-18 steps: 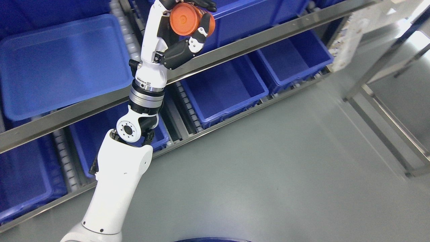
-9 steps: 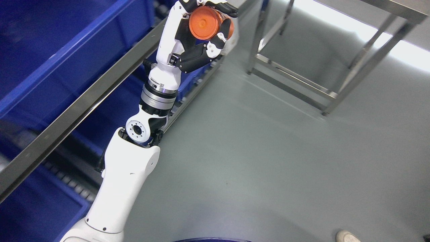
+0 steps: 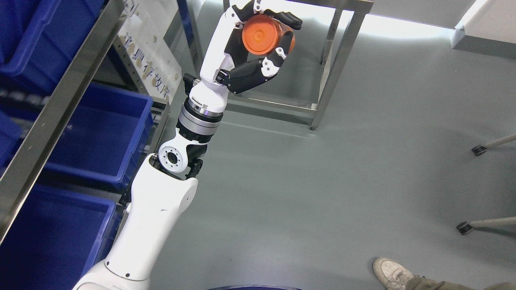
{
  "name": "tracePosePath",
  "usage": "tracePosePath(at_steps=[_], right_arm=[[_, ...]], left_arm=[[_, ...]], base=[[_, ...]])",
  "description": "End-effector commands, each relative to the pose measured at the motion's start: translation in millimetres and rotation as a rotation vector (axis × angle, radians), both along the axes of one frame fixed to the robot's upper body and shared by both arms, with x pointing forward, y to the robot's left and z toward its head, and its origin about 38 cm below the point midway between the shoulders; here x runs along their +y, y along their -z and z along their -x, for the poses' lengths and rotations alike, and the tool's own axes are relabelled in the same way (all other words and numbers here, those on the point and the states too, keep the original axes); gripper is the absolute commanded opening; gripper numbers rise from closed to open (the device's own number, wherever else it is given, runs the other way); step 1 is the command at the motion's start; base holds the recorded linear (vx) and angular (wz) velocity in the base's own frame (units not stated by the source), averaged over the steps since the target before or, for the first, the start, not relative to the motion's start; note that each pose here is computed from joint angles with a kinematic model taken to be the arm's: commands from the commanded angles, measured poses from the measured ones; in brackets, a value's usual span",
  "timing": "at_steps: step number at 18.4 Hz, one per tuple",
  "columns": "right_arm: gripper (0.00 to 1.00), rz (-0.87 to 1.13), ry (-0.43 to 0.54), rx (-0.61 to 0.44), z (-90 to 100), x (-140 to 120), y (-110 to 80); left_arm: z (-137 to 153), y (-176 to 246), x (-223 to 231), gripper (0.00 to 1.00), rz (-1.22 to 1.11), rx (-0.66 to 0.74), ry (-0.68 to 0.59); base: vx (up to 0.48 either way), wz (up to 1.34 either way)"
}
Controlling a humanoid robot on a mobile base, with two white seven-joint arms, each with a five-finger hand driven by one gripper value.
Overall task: Grab orange capacitor from left shelf to right desk
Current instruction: 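Carry the capacitor in the left hand while turning toward the steel table, then lower the capacitor onto the red tray and open the left hand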
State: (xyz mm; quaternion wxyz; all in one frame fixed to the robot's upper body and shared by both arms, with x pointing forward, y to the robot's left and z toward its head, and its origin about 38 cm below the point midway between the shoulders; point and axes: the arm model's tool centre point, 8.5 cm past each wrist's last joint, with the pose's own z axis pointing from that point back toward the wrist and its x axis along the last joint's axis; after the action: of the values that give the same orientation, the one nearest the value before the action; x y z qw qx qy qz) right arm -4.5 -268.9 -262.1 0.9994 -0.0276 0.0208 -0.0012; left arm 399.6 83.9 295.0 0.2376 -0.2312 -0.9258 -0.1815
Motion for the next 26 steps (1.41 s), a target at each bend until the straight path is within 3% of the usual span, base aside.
tracePosePath(at_steps=[1, 21, 23, 26], right_arm=[[1.0, 0.018, 0.003, -0.036, -12.9, -11, -0.5], [1.0, 0.018, 0.003, -0.036, -12.9, -11, -0.5], [1.0, 0.018, 0.003, -0.036, -12.9, -11, -0.5], [1.0, 0.018, 0.003, -0.036, -12.9, -11, -0.5]], left_arm=[[5, 6, -8, 0.04, -0.034, 0.003, 0.029], [-17, -9, -5, 0.04, -0.081, 0.082, -0.015], [-28, -11, -11, 0.04, -0.127, 0.136, -0.021], [-46, 24, -18, 0.04, -0.213, 0.288, -0.035]], base=[[0.382, -0.44], [0.466, -0.06], [0.368, -0.01], [0.273, -0.06]])
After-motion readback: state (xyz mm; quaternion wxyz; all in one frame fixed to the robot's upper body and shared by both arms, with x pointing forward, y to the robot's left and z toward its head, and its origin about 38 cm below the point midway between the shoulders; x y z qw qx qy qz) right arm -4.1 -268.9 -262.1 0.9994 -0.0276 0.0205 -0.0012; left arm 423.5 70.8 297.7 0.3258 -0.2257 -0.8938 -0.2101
